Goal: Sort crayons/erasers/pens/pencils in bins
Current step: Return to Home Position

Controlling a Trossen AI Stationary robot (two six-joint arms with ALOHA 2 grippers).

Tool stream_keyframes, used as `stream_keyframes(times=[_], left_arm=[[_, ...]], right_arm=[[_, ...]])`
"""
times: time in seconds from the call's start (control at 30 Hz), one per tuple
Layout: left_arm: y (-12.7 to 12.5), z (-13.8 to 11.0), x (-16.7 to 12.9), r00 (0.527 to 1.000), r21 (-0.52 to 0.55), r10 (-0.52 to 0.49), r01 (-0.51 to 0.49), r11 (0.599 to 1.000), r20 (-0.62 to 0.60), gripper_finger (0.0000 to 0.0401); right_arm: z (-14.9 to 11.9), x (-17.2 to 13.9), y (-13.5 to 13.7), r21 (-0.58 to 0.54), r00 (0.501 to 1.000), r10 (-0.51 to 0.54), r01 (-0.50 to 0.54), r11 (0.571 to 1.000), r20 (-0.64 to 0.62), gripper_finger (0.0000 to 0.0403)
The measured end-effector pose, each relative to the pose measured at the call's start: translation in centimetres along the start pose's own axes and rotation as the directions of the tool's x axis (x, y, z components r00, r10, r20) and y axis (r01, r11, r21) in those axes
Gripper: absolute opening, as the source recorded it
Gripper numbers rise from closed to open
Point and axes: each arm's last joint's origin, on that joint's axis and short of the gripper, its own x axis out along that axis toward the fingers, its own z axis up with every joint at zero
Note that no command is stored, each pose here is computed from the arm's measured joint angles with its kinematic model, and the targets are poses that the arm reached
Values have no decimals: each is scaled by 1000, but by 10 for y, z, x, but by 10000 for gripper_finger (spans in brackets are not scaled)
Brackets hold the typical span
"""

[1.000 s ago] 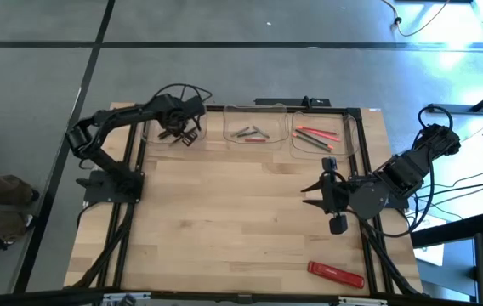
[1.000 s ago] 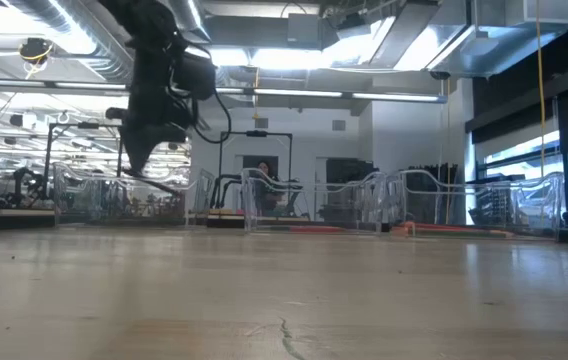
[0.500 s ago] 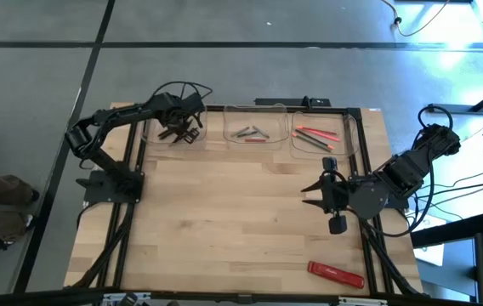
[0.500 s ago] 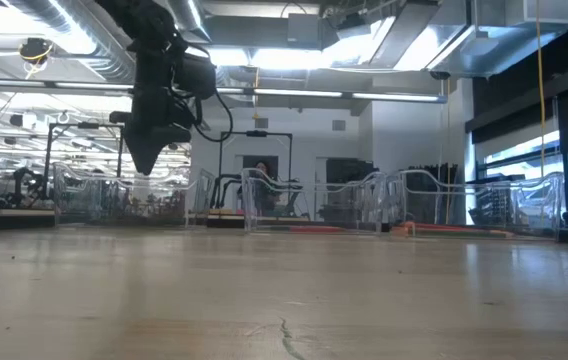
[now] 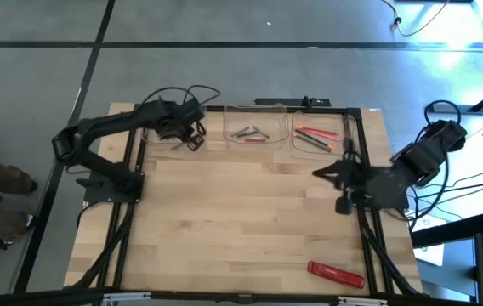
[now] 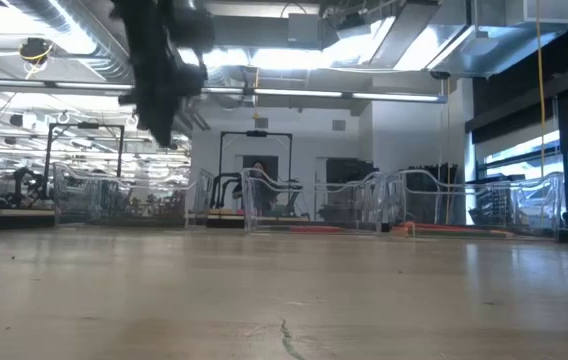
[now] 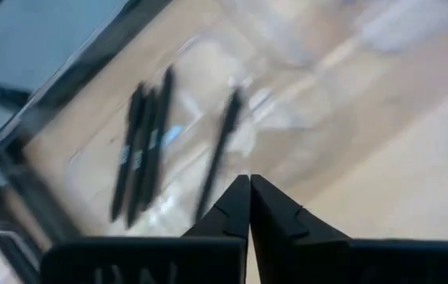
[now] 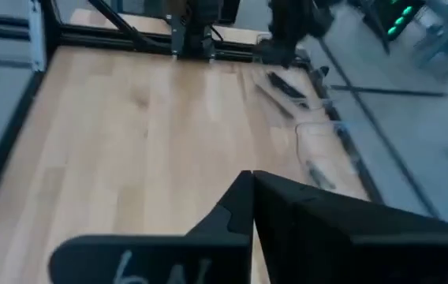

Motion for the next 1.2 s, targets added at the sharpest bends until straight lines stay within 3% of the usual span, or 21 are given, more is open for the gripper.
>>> stream_keyframes(times=[0.23, 0.43, 0.63, 0.87, 1.07, 1.2], left_arm=[[-26, -31, -62, 964, 44, -113, 106, 993, 242, 0], [-36, -58, -90, 893, 82, -213, 196, 977, 396, 0], [-41, -85, -78, 783, 188, -369, 318, 929, 501, 0], [-32, -108, -52, 585, 253, -529, 489, 835, 615, 0], [-21, -129, -39, 411, 313, -610, 590, 745, 678, 0], [-13, -142, -29, 380, 320, -613, 601, 733, 692, 0]], right_arm=[[-24, -26, -33, 167, 999, 36, -33, 985, -15, 6], [-63, -18, -36, 243, 992, 109, -121, 962, 62, 8], [-101, -11, -38, 301, 943, 247, -307, 903, 222, 5], [-131, -13, -48, 335, 876, 307, -435, 836, 372, 3], [-149, -11, -49, 277, 785, 355, -539, 796, 508, 3], [-159, -10, -50, 226, 736, 364, -567, 792, 571, 2]])
